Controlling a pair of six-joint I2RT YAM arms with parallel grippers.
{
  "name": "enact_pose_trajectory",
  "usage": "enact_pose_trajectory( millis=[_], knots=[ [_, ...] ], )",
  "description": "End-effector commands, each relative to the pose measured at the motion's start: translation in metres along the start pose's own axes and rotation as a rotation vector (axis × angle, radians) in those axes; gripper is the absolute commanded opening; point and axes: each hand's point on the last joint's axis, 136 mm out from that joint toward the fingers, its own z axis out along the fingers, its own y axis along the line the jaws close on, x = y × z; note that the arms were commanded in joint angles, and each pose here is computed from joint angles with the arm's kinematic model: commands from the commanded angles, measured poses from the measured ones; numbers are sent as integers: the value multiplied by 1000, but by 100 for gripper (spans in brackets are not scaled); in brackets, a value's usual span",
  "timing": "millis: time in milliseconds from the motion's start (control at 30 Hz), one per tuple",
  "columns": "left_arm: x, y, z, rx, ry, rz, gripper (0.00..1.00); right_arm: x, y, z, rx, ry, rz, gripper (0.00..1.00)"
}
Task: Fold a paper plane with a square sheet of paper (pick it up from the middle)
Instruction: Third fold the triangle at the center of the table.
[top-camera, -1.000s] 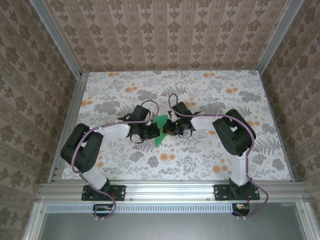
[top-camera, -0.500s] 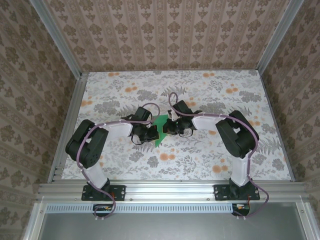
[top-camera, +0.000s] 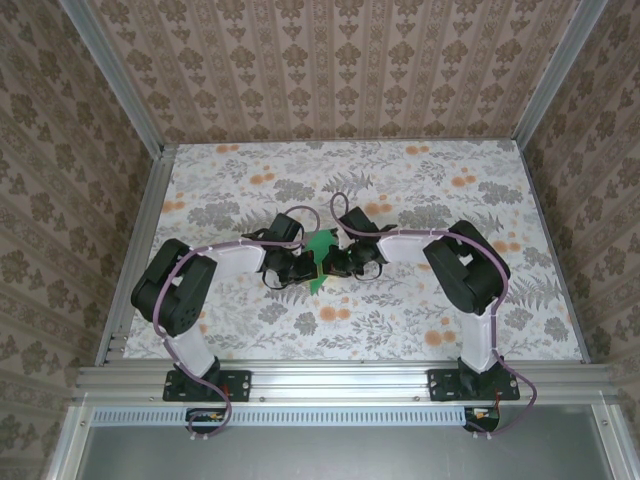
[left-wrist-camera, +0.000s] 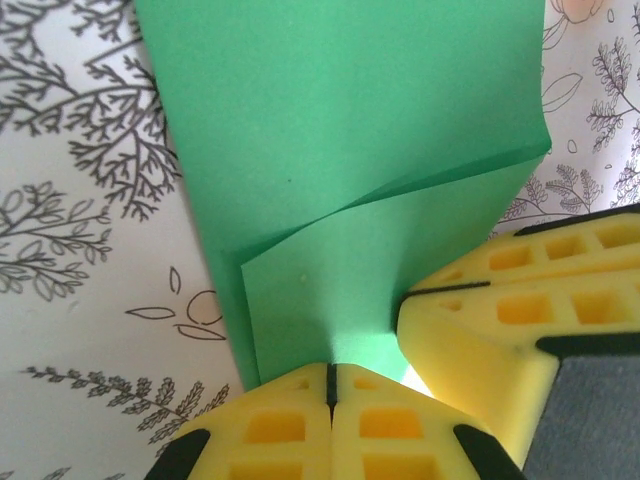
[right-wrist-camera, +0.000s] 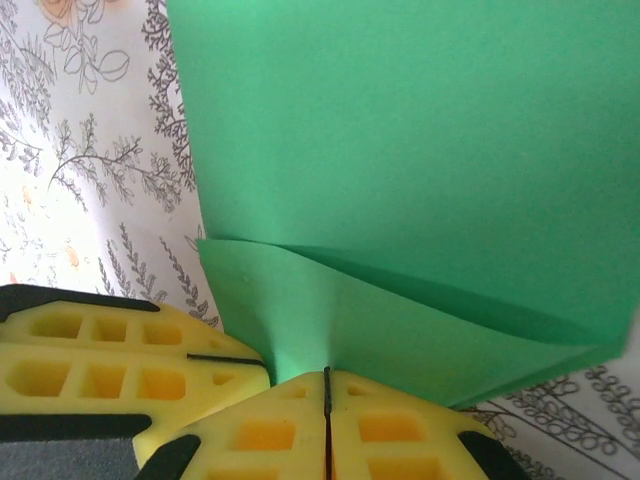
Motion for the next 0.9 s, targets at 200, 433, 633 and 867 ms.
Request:
enact_pose_trajectory(
  millis=[200, 433, 633, 867],
  knots=[
    [36, 47, 8, -143, 124, -55, 0, -28, -45, -8, 110, -72, 100, 10],
    [41, 54, 10, -142, 134, -74, 0, -43, -62, -15, 141, -117, 147, 10],
    [40, 53, 10, -136, 133, -66, 0, -60, -76, -28, 161, -172, 179, 10],
    [32, 38, 5, -93, 117, -36, 0, -78, -40, -71, 84, -277, 121, 13]
  ],
)
